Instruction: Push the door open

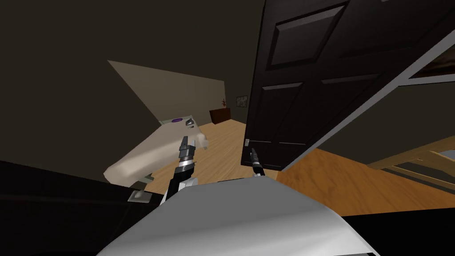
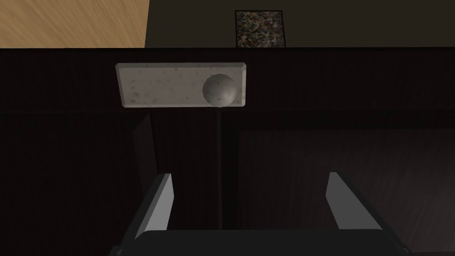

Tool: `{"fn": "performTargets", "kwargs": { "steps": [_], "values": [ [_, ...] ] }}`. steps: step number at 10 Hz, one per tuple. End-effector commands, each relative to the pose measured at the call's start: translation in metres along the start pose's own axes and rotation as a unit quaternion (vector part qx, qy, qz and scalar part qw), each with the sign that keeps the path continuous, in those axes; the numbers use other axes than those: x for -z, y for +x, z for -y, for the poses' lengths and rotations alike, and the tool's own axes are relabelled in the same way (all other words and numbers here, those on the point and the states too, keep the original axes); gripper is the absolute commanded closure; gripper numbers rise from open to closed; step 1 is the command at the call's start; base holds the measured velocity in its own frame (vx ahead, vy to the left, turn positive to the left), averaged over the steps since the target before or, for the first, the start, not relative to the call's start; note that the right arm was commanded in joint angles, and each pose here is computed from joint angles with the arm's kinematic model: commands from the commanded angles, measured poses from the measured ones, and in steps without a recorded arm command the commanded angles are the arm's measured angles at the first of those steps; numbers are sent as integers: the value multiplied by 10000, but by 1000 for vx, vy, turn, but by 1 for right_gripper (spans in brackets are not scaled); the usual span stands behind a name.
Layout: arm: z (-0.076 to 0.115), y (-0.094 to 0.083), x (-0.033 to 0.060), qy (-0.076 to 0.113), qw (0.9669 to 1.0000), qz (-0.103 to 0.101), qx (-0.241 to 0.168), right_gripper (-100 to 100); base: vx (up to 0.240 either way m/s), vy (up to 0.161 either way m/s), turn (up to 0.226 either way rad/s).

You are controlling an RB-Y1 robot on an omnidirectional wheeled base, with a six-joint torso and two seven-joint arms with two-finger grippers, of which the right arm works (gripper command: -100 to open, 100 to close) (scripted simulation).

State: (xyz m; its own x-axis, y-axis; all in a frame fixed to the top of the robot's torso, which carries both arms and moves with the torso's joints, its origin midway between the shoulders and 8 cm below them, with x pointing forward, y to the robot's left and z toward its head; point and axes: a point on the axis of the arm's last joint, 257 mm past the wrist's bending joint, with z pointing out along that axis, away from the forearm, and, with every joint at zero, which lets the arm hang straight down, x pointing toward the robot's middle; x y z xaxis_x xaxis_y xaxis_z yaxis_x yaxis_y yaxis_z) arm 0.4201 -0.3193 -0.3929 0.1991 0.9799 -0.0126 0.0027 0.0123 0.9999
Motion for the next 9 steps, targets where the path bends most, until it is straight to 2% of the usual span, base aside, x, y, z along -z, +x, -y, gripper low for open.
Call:
{"fn": "performTargets", "kwargs": {
  "steps": [1, 6, 7, 8, 9],
  "values": [
    [-11, -28, -6, -24, 10000, 20, 15, -100, 249, -44, 38],
    [-14, -76, 11, -76, 9999, 113, 3, -100, 254, -49, 37],
    [-16, -75, 6, -70, 9999, 102, 9, -100, 108, -14, 8],
    [-16, -75, 6, -70, 9999, 102, 9, 100, -19, 2, -12],
    [-16, -75, 6, -70, 9999, 102, 9, 100, -44, 6, 8]
  ]
}}
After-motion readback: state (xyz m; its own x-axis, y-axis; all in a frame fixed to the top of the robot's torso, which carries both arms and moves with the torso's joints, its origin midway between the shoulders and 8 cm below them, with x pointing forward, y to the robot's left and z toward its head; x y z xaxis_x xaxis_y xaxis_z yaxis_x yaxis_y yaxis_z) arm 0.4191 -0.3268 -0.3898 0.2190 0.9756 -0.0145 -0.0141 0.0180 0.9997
